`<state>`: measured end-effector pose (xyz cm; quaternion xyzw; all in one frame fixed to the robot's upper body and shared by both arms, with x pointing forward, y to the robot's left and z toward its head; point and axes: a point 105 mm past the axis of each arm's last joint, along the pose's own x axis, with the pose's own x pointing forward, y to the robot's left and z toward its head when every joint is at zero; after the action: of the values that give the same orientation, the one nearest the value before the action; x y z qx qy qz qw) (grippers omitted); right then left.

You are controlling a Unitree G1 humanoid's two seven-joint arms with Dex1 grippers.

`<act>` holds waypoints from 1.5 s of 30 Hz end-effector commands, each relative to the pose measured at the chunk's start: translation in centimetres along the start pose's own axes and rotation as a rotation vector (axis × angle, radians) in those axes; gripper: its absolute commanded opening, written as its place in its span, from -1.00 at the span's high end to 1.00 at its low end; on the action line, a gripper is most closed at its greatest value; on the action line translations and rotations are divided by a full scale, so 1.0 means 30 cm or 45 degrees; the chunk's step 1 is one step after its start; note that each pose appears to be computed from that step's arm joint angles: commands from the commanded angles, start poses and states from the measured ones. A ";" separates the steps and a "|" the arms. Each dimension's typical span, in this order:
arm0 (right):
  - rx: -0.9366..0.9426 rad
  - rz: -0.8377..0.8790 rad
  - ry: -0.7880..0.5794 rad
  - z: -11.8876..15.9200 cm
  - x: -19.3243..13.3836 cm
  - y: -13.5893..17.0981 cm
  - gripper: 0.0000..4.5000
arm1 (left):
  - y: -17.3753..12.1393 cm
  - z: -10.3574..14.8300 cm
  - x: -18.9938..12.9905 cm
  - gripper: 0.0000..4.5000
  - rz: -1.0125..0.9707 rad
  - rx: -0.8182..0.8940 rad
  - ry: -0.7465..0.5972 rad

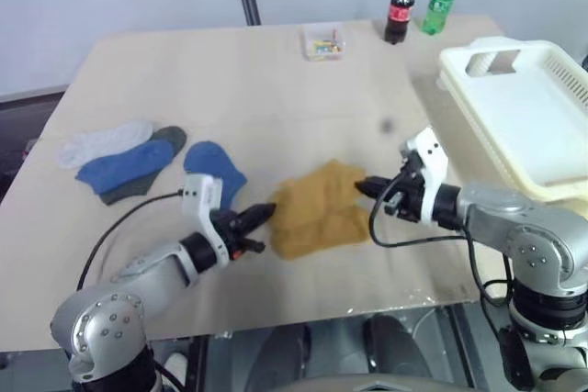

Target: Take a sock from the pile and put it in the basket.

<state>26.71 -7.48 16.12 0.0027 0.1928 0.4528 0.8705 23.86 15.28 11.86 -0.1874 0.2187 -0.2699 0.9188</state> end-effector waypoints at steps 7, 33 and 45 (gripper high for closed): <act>0.007 -0.065 0.105 -0.101 -0.033 -0.004 1.00 | -0.034 -0.067 -0.028 0.97 -0.005 0.005 0.088; -0.436 -0.021 -0.047 -0.010 0.006 -0.004 0.18 | 0.039 -0.134 0.033 -0.65 0.131 0.123 0.084; -0.625 0.012 0.117 -0.154 0.192 -0.035 0.18 | 0.045 -0.152 0.152 -0.99 -0.009 0.194 0.128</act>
<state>28.20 -4.19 9.61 -0.2076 0.1286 0.5000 0.8309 26.17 12.55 8.26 -0.1033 0.1997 -0.3012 0.9267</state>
